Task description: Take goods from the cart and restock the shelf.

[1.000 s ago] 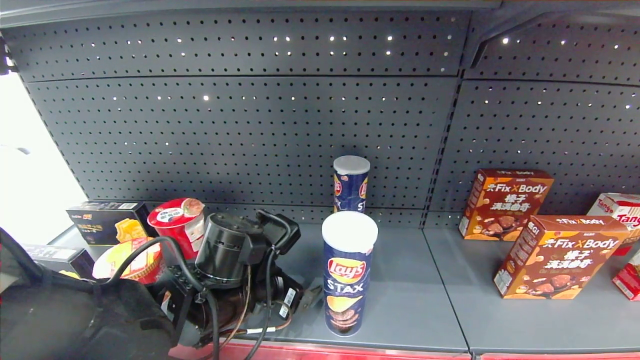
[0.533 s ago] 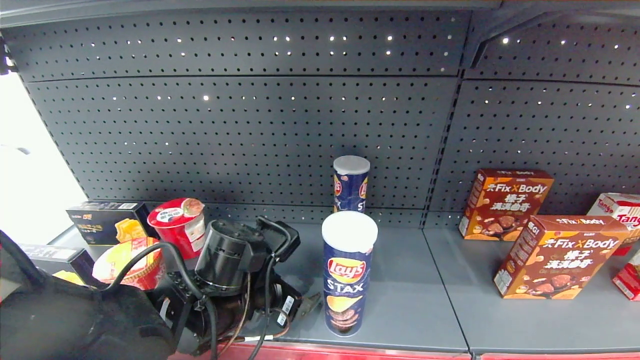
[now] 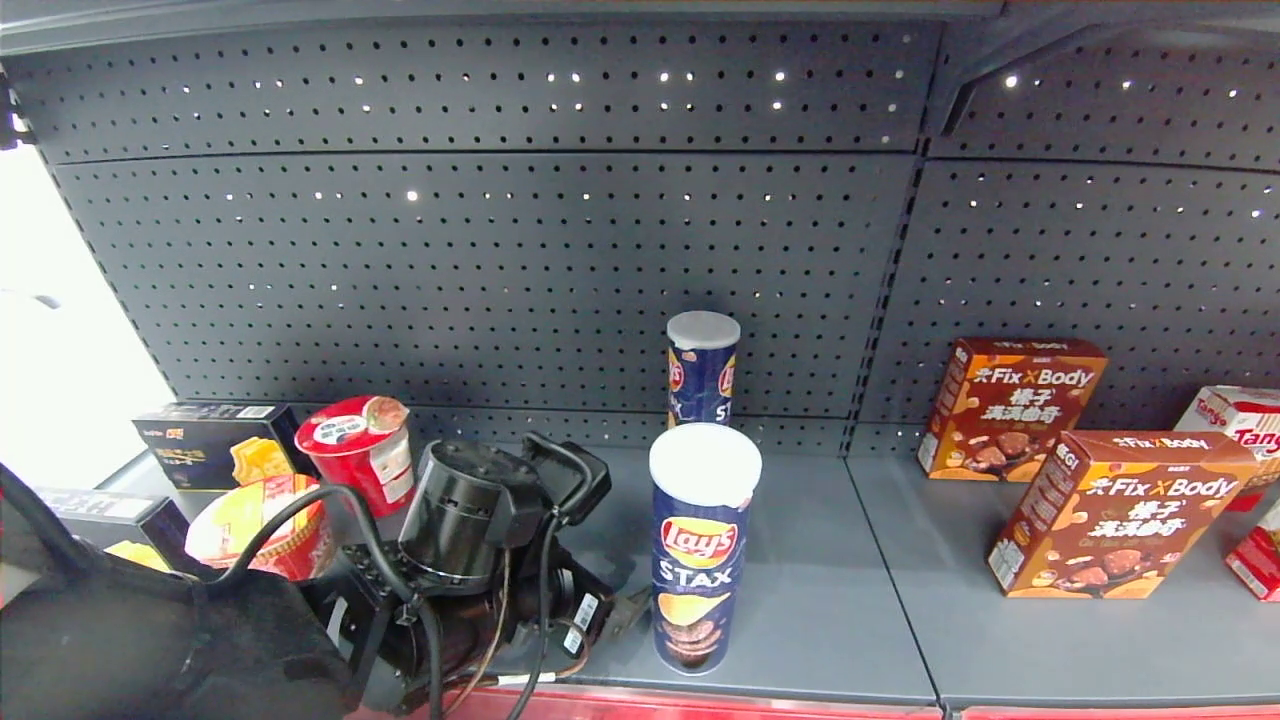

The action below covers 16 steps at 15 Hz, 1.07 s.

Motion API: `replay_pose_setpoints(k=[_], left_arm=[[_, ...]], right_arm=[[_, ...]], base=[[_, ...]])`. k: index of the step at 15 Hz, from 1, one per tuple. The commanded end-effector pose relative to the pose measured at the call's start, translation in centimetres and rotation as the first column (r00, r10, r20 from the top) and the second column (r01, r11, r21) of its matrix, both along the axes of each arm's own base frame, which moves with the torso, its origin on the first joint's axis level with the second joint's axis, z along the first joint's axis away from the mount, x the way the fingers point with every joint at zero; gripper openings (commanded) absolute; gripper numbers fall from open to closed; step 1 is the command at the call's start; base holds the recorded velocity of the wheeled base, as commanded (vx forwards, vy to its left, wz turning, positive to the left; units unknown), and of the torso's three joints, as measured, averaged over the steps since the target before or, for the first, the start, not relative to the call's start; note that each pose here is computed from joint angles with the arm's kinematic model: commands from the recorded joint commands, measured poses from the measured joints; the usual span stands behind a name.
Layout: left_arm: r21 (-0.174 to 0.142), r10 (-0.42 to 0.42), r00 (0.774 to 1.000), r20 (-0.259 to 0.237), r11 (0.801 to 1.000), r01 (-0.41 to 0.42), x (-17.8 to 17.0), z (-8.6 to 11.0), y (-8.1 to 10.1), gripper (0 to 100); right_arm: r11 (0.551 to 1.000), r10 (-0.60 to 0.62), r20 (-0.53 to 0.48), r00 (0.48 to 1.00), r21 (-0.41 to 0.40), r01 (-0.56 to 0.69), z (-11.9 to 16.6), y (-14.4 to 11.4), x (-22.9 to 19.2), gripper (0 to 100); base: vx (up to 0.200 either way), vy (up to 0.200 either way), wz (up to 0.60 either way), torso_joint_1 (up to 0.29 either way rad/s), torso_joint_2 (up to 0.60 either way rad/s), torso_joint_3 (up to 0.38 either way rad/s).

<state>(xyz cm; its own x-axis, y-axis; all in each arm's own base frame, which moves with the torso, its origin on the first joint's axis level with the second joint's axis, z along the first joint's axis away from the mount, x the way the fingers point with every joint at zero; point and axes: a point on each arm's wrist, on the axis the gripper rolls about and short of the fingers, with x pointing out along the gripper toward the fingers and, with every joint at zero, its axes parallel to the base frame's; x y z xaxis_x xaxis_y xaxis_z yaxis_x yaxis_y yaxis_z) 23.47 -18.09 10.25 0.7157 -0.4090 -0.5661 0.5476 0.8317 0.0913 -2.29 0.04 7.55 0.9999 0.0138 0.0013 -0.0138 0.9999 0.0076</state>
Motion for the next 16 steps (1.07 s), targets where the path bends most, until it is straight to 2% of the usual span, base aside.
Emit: replay_pose_setpoints(k=[1, 5, 7, 9, 11, 12, 14, 15, 16], left_arm=[[0.0, -0.001, 1.0, 0.001, 1.0, 0.001, 0.0, 0.0, -0.1, 100], [0.002, 0.001, 1.0, -0.003, 1.0, -0.001, 0.0, -0.1, 0.0, 100], [-0.016, 0.022, 1.0, -0.011, 1.0, -0.022, 0.0, 0.0, 0.2, 100], [-0.026, 0.048, 0.999, 0.002, 0.999, -0.048, 0.0, 0.5, 1.1, 100], [-0.058, 0.087, 0.995, 0.045, 0.995, -0.084, -0.5, 2.2, 3.0, 100], [-0.094, 0.115, 0.989, 0.091, 0.99, -0.107, -1.3, 3.9, 4.5, 100], [-0.139, 0.149, 0.977, 0.152, 0.982, -0.128, -2.1, 5.9, 5.9, 100], [-0.166, 0.171, 0.963, 0.207, 0.976, -0.138, -3.2, 7.9, 7.2, 100], [-0.155, 0.197, 0.951, 0.24, 0.974, -0.162, -5.2, 9.5, 9.2, 100]], right_arm=[[1.0, 0.0, -0.001, 1.0, 0.0, 0.0, 0.0, 0.0, 0.0, 100], [1.0, 0.0, -0.001, 1.0, 0.0, 0.0, 0.0, 0.0, 0.0, 100], [1.0, 0.0, -0.001, 1.0, 0.0, 0.0, 0.0, 0.0, 0.0, 100], [1.0, 0.0, 0.0, 1.0, 0.0, 0.0, 0.0, 0.0, 0.0, 100], [1.0, 0.0, -0.001, 1.0, 0.0, 0.0, 0.0, 0.0, 0.0, 100], [1.0, 0.0, -0.001, 1.0, 0.0, 0.0, 0.0, 0.0, 0.0, 100], [1.0, 0.0, -0.001, 1.0, 0.0, 0.0, 0.0, 0.0, 0.0, 100], [1.0, 0.0, -0.001, 1.0, 0.0, 0.0, 0.0, 0.0, 0.0, 100], [1.0, 0.0, -0.001, 1.0, 0.0, 0.0, 0.0, 0.0, 0.0, 100]], base=[[0.0, 0.0, 0.0, 0.0, 0.0, 0.0], [0.0, 0.0, 0.0, 0.0, 0.0, 0.0], [0.0, 0.0, 0.0, 0.0, 0.0, 0.0], [0.0, 0.0, 0.0, 0.0, 0.0, 0.0], [0.0, 0.0, 0.0, 0.0, 0.0, 0.0], [0.0, 0.0, 0.0, 0.0, 0.0, 0.0], [0.0, 0.0, 0.0, 0.0, 0.0, 0.0], [0.0, 0.0, 0.0, 0.0, 0.0, 0.0], [0.0, 0.0, 0.0, 0.0, 0.0, 0.0]])
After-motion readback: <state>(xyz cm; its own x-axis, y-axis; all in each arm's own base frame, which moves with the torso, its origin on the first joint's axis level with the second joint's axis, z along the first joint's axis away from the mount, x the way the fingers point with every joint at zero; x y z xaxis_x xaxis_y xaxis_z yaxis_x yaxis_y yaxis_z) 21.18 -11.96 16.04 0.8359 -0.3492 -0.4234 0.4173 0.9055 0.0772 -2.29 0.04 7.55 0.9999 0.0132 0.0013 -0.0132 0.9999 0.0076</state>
